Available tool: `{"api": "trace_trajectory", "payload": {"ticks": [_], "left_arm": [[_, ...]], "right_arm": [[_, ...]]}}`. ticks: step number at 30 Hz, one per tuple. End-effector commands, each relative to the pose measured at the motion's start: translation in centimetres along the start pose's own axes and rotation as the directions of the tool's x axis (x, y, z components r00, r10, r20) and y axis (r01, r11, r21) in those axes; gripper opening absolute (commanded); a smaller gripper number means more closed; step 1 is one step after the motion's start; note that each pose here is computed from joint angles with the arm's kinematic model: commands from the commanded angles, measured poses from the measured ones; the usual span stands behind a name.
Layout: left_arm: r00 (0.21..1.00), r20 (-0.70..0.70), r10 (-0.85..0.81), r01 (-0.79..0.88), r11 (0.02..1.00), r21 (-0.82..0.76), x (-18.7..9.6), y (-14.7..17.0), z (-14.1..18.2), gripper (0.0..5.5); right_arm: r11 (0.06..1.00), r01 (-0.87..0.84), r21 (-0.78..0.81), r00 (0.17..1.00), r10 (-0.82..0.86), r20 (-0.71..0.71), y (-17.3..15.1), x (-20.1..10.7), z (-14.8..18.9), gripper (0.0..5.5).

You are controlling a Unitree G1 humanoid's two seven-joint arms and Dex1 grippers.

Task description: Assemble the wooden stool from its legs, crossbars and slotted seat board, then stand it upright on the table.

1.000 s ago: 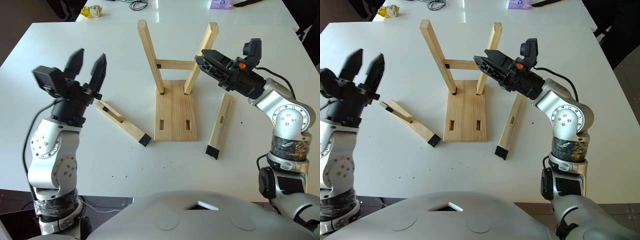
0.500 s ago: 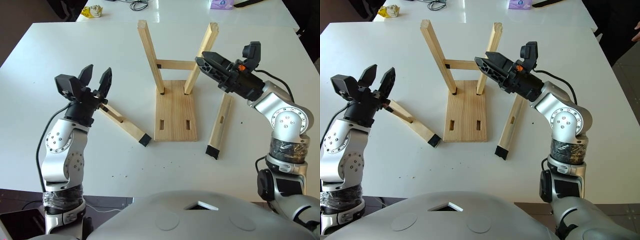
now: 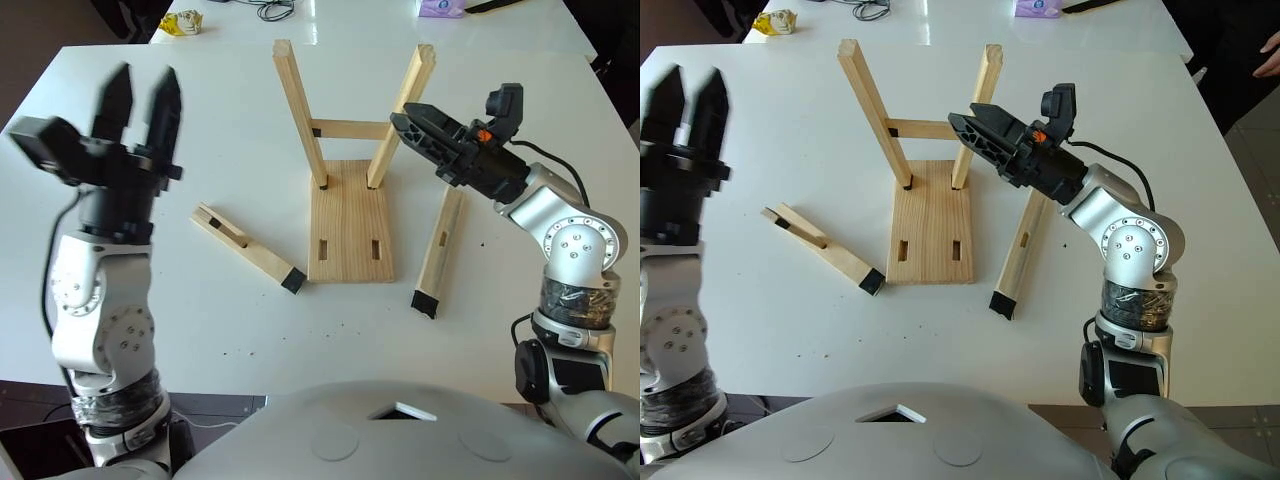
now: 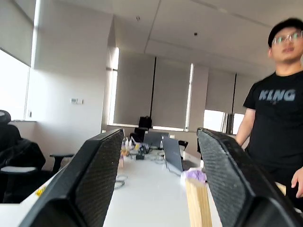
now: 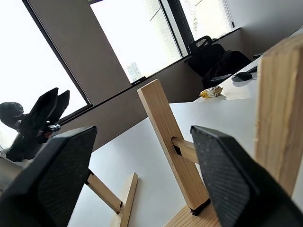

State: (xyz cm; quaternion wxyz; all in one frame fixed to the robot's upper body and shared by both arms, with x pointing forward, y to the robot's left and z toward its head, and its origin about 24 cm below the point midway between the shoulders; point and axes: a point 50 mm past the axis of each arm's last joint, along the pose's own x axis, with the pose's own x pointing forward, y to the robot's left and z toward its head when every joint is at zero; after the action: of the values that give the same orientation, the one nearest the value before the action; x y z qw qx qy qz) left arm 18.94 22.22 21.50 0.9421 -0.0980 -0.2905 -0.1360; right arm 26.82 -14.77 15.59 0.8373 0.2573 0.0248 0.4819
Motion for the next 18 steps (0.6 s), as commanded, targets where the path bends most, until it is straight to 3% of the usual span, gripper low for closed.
{"api": "trace_trajectory", "payload": {"ticks": [1, 6, 8, 9, 12, 18], "left_arm": [[0.989, -0.103, -0.11, 0.095, 0.986, -0.14, -0.3, -3.7, -0.9, 2.86], [0.923, -0.217, -0.317, 0.193, 0.871, -0.451, -2.3, -10.2, -2.4, 2.86], [0.892, -0.342, -0.296, 0.076, 0.844, -0.531, -3.7, -11.0, -3.7, 2.86], [0.838, -0.462, -0.291, -0.022, 0.828, -0.56, -5.1, -11.6, -4.8, 2.86], [0.631, -0.743, -0.223, -0.272, 0.834, -0.481, -9.1, -11.8, -6.5, 2.86], [0.495, -0.869, 0.025, -0.52, 0.809, -0.273, -9.4, -9.8, -6.8, 2.86]], "right_arm": [[1.0, 0.021, -0.017, 0.999, -0.021, 0.025, 0.2, -0.7, 0.6, 3.65], [0.996, 0.083, -0.033, 0.993, -0.08, 0.087, 0.5, -1.8, 1.2, 3.65], [0.994, 0.101, -0.034, 0.99, -0.098, 0.099, 0.6, -1.9, 1.2, 3.65], [0.994, 0.104, -0.035, 0.99, -0.1, 0.102, 0.6, -1.8, 1.2, 3.65], [0.993, 0.111, -0.05, 0.988, -0.104, 0.117, 0.6, -1.7, 1.6, 3.65], [0.987, 0.153, -0.047, 0.978, -0.144, 0.154, 0.7, -1.5, 1.1, 3.65]]}}
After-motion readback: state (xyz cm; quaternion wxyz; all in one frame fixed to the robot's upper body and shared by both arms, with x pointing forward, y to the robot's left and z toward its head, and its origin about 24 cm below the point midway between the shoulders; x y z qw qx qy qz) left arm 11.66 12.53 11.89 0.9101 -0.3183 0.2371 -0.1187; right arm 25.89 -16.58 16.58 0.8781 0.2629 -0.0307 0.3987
